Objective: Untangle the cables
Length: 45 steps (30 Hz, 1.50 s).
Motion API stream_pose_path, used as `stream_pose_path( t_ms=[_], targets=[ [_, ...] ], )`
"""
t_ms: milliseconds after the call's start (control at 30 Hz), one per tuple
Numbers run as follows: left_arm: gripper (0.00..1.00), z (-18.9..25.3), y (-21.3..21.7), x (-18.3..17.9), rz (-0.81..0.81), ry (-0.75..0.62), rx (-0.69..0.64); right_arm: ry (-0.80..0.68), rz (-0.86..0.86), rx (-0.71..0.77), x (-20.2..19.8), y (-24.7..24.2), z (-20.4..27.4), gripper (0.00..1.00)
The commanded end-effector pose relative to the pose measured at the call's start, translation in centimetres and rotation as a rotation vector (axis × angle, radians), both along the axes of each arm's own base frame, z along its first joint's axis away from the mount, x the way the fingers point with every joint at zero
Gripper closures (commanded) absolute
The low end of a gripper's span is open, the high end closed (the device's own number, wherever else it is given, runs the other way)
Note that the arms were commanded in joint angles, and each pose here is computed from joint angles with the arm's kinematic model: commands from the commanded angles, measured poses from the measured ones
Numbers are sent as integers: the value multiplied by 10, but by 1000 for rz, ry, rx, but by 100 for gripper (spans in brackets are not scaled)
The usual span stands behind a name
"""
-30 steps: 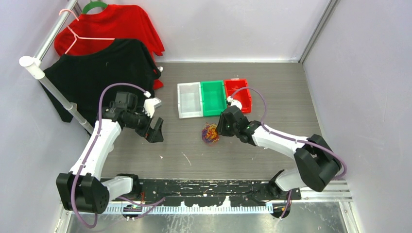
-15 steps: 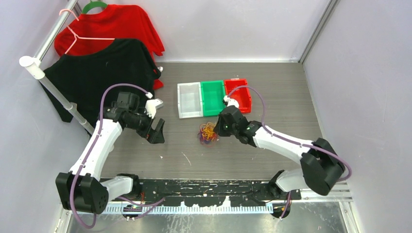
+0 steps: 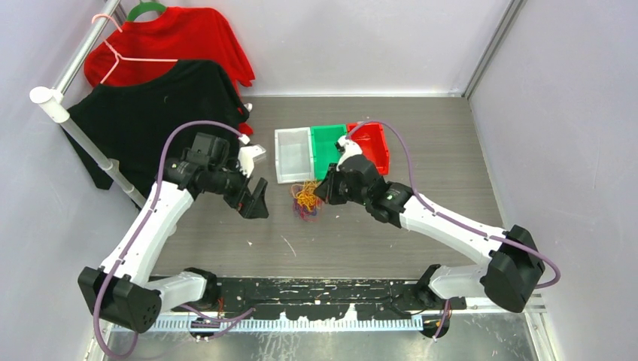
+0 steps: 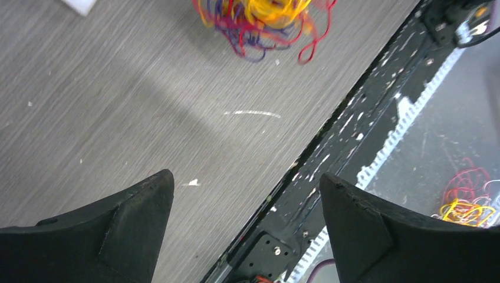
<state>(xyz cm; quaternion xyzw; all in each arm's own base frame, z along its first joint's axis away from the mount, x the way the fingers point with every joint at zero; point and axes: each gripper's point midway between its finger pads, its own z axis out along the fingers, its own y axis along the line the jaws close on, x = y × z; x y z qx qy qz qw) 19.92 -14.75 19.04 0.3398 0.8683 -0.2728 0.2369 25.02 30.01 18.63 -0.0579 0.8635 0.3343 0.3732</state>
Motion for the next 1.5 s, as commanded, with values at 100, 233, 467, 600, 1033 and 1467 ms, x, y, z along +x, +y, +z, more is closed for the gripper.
stream_pose_path(
  t_ms=[100,233,467,600,1033,1467],
  targets=[
    [10,47,-42,19,31,37,-197,-91,131,59,-20,40,29,99],
    [15,40,-53,26,58,104,-233,-140,162,17,-31,53,27,99],
    [22,14,-65,17,72,285,-285,-188,139,0,-35,62,26,99],
    [33,5,-69,11,81,349,-310,-195,139,25,-38,70,29,99],
    [64,5,-75,19,83,365,-338,-196,156,40,-42,85,29,99],
    [95,5,-64,31,127,276,-257,-192,149,57,-44,83,27,99]
  ],
)
